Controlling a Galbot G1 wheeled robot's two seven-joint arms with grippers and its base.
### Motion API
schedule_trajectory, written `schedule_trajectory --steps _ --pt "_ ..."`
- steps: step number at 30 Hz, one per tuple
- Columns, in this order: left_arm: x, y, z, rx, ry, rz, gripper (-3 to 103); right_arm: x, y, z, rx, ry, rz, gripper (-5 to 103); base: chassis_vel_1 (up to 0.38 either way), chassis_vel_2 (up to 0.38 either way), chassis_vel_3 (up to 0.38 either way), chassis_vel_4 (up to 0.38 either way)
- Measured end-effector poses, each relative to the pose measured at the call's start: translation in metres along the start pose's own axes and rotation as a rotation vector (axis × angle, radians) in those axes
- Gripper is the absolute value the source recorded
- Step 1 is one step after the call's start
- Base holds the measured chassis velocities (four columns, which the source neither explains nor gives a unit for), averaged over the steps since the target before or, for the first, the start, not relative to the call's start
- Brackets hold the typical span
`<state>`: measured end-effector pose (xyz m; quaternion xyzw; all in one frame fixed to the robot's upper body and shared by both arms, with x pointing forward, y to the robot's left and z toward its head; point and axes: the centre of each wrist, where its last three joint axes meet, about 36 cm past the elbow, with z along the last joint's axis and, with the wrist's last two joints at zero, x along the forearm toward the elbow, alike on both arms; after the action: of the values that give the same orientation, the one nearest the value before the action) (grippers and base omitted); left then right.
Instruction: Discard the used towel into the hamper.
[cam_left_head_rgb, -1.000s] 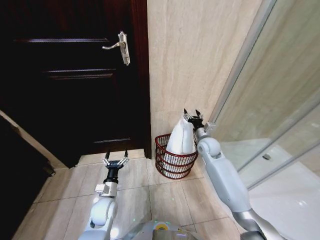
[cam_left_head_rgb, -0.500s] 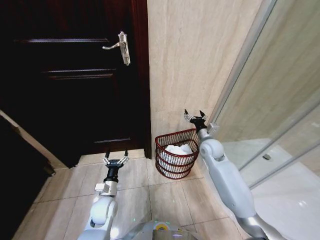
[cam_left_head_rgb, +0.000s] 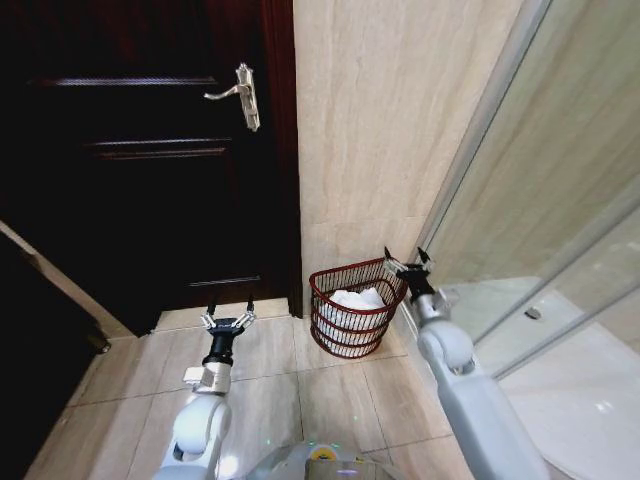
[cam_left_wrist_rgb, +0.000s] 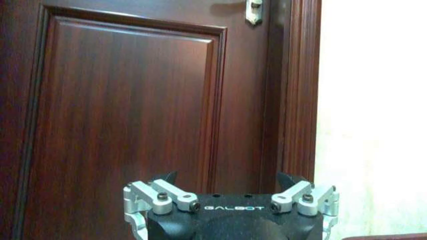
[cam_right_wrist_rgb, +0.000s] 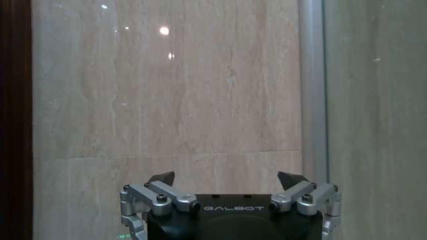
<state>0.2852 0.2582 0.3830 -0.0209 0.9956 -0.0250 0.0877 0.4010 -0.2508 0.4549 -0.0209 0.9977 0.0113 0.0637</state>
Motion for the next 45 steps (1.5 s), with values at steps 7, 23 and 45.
schedule_trajectory --steps 7,23,45 --pt "0.005 0.008 -0.019 0.002 0.003 0.017 100 0.048 -0.002 0.000 0.012 0.019 0.002 100 0.000 0.000 0.000 0.000" --pt "0.007 0.003 -0.034 0.021 0.081 0.086 100 0.128 -0.002 0.028 -0.018 -0.026 0.071 100 0.000 0.000 0.000 0.000" --pt "0.011 -0.016 -0.017 0.026 0.106 0.108 100 0.157 -0.013 0.025 0.005 0.035 0.104 100 0.000 0.000 0.000 0.000"
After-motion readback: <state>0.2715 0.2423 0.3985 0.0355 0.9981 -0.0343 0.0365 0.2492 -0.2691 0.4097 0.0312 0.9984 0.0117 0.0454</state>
